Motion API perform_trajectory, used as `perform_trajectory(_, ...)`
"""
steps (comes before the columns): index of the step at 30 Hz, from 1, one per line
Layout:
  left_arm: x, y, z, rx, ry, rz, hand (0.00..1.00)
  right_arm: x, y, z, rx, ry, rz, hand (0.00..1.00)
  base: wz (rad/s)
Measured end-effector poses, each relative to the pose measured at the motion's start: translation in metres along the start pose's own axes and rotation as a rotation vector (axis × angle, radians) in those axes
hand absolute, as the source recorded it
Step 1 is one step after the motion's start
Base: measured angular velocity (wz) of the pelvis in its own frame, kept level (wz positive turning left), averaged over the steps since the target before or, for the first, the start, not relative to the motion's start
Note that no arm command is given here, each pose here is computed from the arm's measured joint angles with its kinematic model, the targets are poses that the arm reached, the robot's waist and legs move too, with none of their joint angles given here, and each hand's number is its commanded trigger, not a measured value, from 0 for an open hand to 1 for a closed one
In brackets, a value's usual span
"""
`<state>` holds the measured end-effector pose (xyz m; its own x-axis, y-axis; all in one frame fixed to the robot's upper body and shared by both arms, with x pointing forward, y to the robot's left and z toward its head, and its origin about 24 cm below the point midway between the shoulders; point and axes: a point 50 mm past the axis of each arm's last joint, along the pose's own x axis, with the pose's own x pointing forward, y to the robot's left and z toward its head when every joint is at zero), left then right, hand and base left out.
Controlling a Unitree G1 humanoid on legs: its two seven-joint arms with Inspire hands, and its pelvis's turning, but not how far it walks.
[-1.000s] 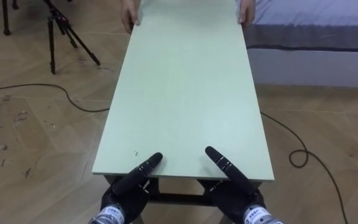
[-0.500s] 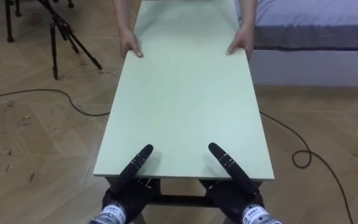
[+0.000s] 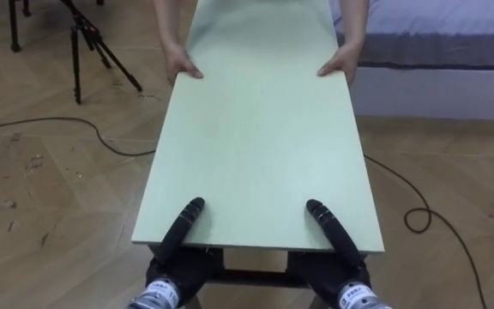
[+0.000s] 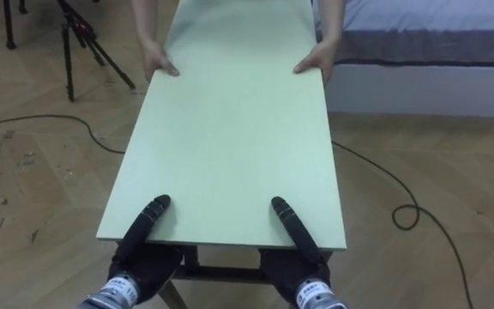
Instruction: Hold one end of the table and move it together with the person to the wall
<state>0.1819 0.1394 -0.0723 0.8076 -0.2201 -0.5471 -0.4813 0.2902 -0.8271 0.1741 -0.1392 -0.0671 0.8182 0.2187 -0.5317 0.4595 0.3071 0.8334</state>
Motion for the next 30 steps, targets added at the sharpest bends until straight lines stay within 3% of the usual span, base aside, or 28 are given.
perform_trajectory(21,0.000,-0.002,-0.002,0.042,-0.026,-0.036,1.00,0.000,0.002,0.001,-0.033,-0.033,0.048,1.00,0.00)
perform_trajectory(30,-0.011,-0.013,-0.003,0.092,-0.049,-0.082,1.00,-0.009,0.008,0.001,-0.028,-0.060,0.084,1.00,-0.02)
